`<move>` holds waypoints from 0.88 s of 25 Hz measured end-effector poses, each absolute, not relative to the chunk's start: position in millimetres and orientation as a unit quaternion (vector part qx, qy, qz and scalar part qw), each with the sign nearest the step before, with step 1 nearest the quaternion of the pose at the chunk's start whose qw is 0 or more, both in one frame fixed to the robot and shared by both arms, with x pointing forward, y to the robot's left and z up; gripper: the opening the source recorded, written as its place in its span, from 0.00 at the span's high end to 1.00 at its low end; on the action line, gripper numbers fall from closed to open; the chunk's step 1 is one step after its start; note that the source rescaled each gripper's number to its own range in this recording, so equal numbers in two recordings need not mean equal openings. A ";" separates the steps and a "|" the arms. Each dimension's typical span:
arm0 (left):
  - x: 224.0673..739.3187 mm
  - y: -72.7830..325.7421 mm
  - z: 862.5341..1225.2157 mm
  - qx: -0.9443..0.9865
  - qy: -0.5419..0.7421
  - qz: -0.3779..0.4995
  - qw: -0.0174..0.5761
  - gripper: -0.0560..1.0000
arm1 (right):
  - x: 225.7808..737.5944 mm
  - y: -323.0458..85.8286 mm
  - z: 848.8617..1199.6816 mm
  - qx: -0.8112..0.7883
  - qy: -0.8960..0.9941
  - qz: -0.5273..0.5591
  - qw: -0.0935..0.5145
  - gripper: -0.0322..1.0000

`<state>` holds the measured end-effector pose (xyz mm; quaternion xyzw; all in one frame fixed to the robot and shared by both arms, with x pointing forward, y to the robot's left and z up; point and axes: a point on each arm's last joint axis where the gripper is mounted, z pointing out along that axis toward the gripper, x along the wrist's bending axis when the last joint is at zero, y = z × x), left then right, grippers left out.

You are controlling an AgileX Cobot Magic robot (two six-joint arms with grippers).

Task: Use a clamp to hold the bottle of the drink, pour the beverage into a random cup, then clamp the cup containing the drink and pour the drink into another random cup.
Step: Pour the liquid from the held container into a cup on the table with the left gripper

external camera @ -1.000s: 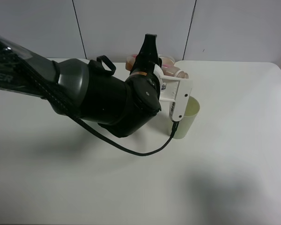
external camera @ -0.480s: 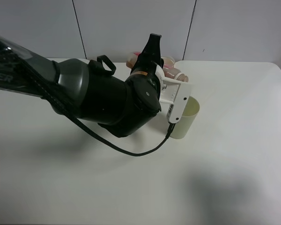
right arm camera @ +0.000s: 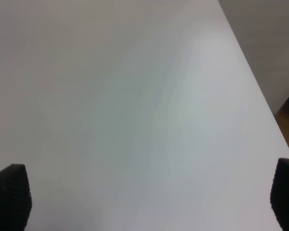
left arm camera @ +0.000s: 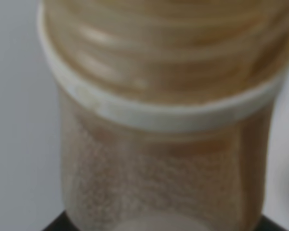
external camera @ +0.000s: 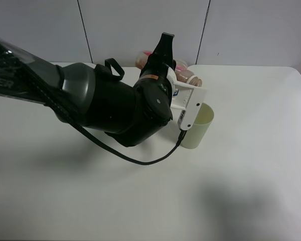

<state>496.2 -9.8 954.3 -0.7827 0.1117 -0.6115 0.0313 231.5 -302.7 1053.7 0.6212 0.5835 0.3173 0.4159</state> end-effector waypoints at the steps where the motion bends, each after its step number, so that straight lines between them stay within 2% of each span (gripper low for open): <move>1: 496.2 -9.8 954.3 -0.783 0.112 -0.612 0.031 0.94 | 231.5 -302.7 1053.7 0.621 0.583 0.317 0.416 0.00; 22: 496.7 -11.6 956.9 -0.769 0.142 -0.622 0.044 0.94 | 231.5 -303.2 1053.7 0.622 0.582 0.316 0.417 0.00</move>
